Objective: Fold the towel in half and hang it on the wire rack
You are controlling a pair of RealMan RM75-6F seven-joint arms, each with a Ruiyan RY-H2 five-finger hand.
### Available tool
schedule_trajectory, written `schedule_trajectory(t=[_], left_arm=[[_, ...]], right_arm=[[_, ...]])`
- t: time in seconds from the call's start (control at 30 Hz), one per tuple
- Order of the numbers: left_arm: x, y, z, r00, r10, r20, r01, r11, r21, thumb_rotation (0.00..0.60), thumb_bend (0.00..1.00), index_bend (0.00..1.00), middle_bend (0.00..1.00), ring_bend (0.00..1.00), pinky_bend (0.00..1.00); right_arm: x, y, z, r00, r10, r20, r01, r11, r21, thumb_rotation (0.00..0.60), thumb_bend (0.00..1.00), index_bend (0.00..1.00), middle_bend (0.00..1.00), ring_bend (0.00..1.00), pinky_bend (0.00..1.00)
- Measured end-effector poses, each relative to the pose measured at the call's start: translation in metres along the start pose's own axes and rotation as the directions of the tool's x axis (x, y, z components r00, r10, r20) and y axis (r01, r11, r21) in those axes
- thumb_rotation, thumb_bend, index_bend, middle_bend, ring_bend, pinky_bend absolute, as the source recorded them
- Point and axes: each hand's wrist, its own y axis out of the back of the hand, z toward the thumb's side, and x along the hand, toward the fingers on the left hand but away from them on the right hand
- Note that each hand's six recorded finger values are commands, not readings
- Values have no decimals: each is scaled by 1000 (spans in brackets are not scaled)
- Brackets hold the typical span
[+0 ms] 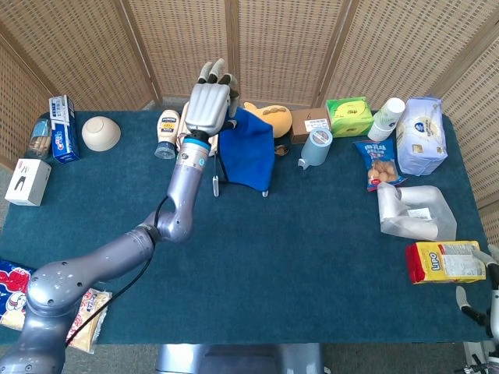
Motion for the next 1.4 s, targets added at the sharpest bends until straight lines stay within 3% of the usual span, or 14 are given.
schedule_trajectory(t=[0.07,0.1,0.17,0.23,0.33,0.47,0.8,0.97,1.4], left_arm=[[2,-4,-3,1000,-2,-9,2,1000,12,600,494,740,291,39,0],[3,-6,-4,1000,-3,-12,3,1000,18,600,474,675,240,23,0],[5,-9,-7,1000,-3,-16,4,999,44,600,389,436,100,1,0],[7,-11,-10,1000,-6,-20,8,997,74,600,282,131,3,0,0],[11,-18,-15,999,-23,-29,27,990,141,600,212,1,0,0,0],[14,-20,-16,999,-30,-34,37,973,229,600,179,0,0,0,0],[15,-5,-15,999,39,-26,-33,975,219,600,52,0,0,0,0],[13,-4,-14,998,54,-15,-49,965,256,600,0,0,0,0,0],[0,6,-12,997,75,18,-77,985,153,600,0,0,0,0,0]], right_arm=[[0,1,1,1000,-1,1,1,1000,2,600,347,201,110,0,0],[0,1,1,1000,0,1,0,1000,2,600,346,201,110,0,0],[0,1,3,1000,0,-1,0,1000,0,600,347,200,110,0,0],[0,2,5,1000,0,-4,0,1000,-4,600,347,198,110,0,0],[1,4,6,1000,-3,-5,3,1000,-5,600,345,197,110,0,0],[2,5,6,1000,-5,-1,5,1000,-4,600,346,196,110,0,0],[3,6,11,1000,-7,-18,7,1000,-11,600,346,194,110,0,0],[6,9,10,1000,-13,-18,12,1000,-14,600,348,195,110,0,0],[5,11,12,999,-17,-37,17,1000,-20,600,346,193,110,0,0]])
